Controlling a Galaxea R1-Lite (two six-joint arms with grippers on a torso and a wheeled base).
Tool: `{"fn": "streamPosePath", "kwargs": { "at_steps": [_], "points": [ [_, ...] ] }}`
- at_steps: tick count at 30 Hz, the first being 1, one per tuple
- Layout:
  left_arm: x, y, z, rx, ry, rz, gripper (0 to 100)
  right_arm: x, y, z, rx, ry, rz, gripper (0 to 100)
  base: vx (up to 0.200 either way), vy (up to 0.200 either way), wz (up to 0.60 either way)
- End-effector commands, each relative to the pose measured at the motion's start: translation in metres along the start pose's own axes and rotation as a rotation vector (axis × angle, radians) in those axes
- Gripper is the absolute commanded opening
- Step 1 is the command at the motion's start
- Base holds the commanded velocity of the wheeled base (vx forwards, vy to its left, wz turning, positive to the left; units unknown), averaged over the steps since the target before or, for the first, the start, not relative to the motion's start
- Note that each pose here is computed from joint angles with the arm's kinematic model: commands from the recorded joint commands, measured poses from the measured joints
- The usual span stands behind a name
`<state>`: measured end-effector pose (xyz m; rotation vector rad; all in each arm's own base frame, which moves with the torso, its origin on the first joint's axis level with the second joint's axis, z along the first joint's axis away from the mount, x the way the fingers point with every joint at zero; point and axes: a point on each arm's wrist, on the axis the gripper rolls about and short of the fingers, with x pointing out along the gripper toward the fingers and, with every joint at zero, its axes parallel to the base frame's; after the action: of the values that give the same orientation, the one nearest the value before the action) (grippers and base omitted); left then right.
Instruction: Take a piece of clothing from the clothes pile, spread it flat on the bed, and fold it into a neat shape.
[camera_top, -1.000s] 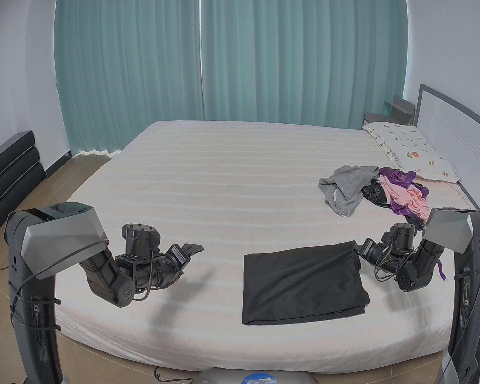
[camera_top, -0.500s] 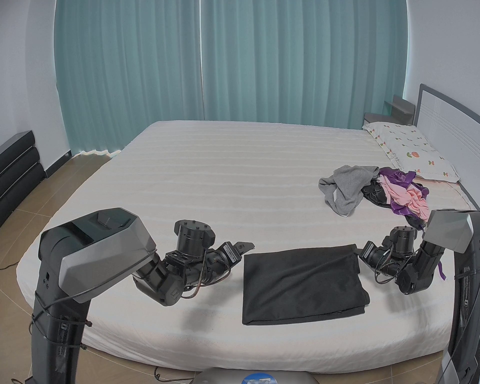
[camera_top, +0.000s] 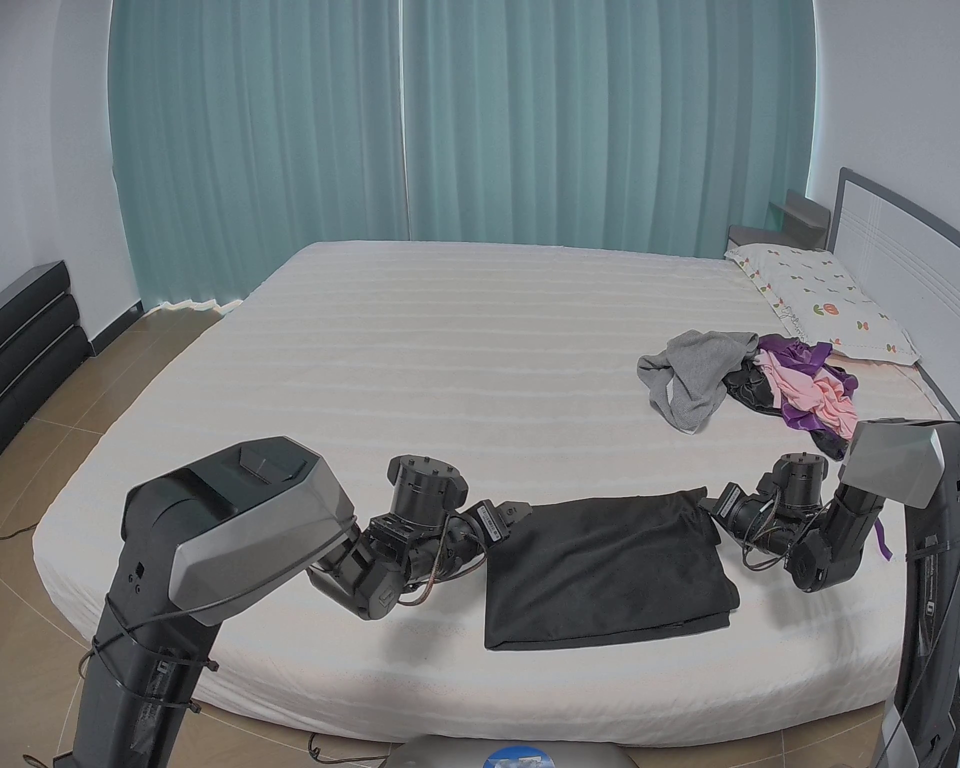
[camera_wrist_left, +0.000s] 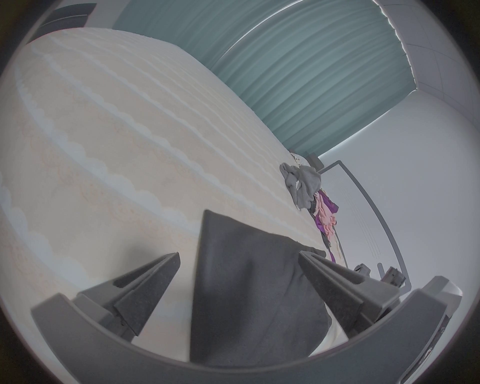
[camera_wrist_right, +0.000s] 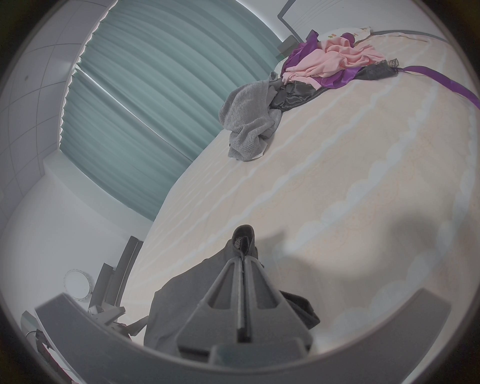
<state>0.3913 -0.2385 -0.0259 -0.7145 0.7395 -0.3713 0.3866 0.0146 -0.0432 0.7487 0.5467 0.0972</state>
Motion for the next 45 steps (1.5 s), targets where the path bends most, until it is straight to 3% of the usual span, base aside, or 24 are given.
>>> {"fn": "streamPosePath", "kwargs": {
  "at_steps": [1, 6, 12, 18, 19, 24, 45],
  "points": [
    [0.007, -0.002, -0.009, 0.009, 0.012, -0.007, 100, 0.001, 0.001, -0.004, -0.003, 0.009, 0.002, 0, 0.0, 0.0, 0.0],
    [0.018, -0.002, -0.01, 0.012, -0.01, 0.0, 100, 0.001, 0.003, -0.006, -0.003, 0.016, 0.003, 0, 0.0, 0.0, 0.0],
    [0.033, -0.005, -0.006, 0.007, -0.032, 0.073, 100, -0.001, 0.004, -0.011, -0.009, 0.01, 0.018, 0, 0.0, 0.0, 0.0],
    [0.034, -0.006, -0.005, 0.001, -0.036, 0.073, 100, 0.0, 0.007, -0.012, -0.016, 0.009, 0.029, 0, 0.0, 0.0, 0.0],
    [0.034, -0.006, -0.003, -0.004, -0.042, 0.071, 0, 0.0, 0.006, -0.013, -0.015, 0.01, 0.028, 0, 0.0, 0.0, 0.0],
    [0.034, -0.008, 0.002, -0.059, -0.08, 0.072, 0, 0.0, 0.007, -0.013, -0.016, 0.008, 0.028, 0, 0.0, 0.0, 0.0],
    [0.03, -0.004, 0.015, -0.126, -0.171, 0.101, 0, 0.013, -0.009, 0.005, -0.001, -0.05, 0.01, 0, 0.0, 0.0, 0.0]
  ]
}}
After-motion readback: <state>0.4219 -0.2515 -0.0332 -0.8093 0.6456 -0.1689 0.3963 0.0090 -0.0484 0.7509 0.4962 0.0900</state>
